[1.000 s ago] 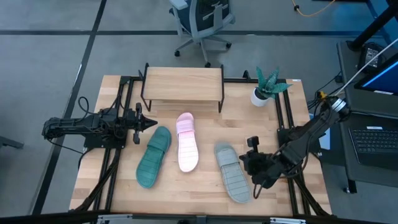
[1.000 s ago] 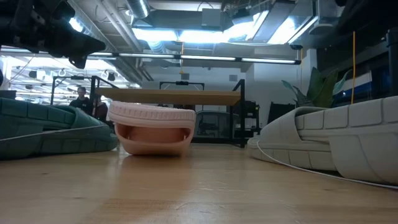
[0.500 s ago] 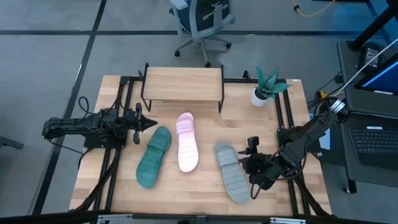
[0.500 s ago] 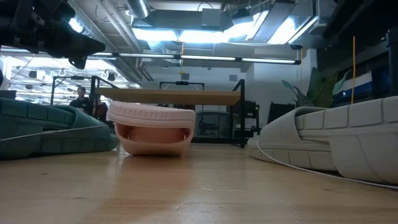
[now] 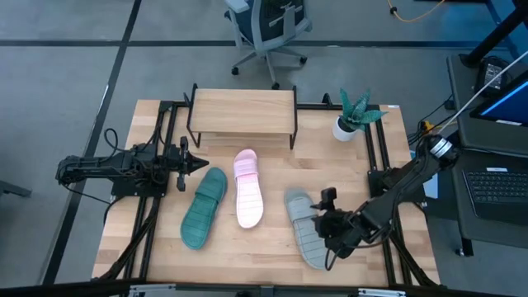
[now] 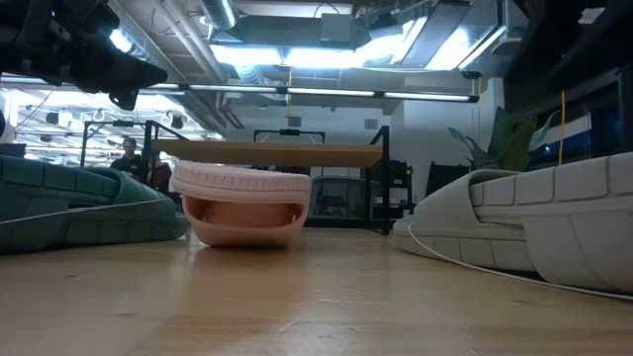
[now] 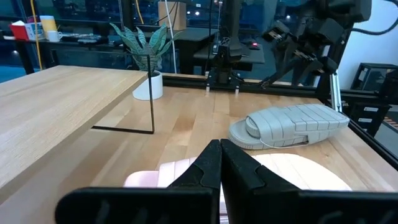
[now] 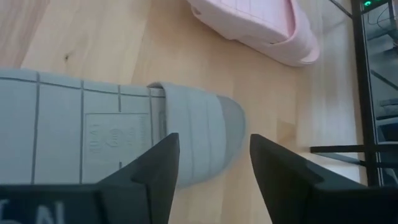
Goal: Pick and place slippers onto the shelf
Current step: Put the pair of gray slippers on the shelf
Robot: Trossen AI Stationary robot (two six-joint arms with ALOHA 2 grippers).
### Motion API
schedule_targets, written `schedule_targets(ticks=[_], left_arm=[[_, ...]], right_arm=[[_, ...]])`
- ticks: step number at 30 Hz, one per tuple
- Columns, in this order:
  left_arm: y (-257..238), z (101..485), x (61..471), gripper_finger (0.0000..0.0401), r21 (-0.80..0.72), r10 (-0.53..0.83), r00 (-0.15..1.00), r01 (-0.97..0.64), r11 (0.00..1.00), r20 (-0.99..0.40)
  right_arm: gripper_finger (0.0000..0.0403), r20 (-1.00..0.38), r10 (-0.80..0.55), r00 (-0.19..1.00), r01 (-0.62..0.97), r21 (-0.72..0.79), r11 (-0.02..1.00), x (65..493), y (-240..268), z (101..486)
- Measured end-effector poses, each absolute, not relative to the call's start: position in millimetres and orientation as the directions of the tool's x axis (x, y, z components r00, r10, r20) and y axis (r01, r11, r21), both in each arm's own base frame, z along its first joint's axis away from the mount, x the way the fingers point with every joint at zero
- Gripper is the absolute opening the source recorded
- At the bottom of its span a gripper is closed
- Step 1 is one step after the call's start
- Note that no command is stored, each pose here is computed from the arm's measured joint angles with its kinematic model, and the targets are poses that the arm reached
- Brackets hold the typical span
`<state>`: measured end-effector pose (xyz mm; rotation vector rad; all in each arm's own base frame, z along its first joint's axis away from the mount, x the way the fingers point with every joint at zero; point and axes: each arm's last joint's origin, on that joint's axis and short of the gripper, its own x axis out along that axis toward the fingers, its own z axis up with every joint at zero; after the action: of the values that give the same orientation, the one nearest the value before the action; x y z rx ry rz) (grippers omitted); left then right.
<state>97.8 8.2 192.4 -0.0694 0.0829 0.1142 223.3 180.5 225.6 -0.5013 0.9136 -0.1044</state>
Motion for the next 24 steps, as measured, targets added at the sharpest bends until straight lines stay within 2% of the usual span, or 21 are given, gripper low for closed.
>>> schedule_targets(ticks=[12, 24], left_arm=[[8, 188, 97, 0.0, -0.062, 0.111, 0.985, -0.119, 0.991, -0.131], [8, 188, 97, 0.0, -0.062, 0.111, 0.985, -0.119, 0.991, -0.131]], right_arm=[[0.0198, -0.74, -0.298, 0.603, -0.132, -0.461, 0.877, 237, 193, 199], [0.0198, -0.734, -0.384, 0.56, -0.143, -0.542, 0.828, 245, 195, 172]])
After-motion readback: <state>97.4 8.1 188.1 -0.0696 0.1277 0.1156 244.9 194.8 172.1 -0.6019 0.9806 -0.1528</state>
